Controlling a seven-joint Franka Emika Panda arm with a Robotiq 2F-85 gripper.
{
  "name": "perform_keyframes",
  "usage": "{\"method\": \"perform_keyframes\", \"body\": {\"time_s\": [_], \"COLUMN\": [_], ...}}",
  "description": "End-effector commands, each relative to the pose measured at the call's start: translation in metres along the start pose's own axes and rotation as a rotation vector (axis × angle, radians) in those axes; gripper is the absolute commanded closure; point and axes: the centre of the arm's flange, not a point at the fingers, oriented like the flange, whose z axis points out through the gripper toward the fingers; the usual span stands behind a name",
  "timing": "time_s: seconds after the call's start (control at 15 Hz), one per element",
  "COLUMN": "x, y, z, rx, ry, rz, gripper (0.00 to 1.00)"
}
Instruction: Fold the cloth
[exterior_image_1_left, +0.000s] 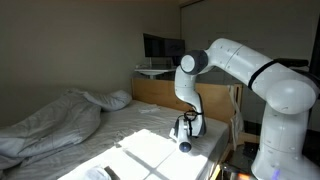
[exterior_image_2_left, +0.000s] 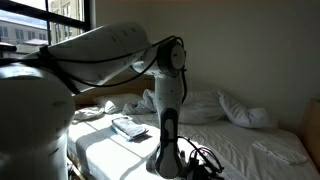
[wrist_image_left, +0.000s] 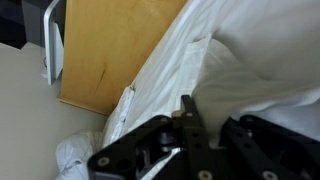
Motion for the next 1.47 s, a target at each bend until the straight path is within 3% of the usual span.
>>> {"method": "perform_keyframes", "body": {"time_s": [0.0, 0.27, 0.8, 1.07, 1.4], "x": [-0.003, 0.005, 0.013, 0.027, 0.072], "y": [0.029, 0.052, 0.075, 0.102, 0.126], "z": [-0.021, -0.027, -0.027, -0.047, -0.11], "rx": [-0.069, -0.138, -0.172, -0.27, -0.486], "ry": [-0.002, 0.011, 0.027, 0.007, -0.008], "rz": [-0.048, -0.103, -0.246, -0.32, -0.352], "gripper": [0.88, 0.88, 0.87, 0.87, 0.88]}}
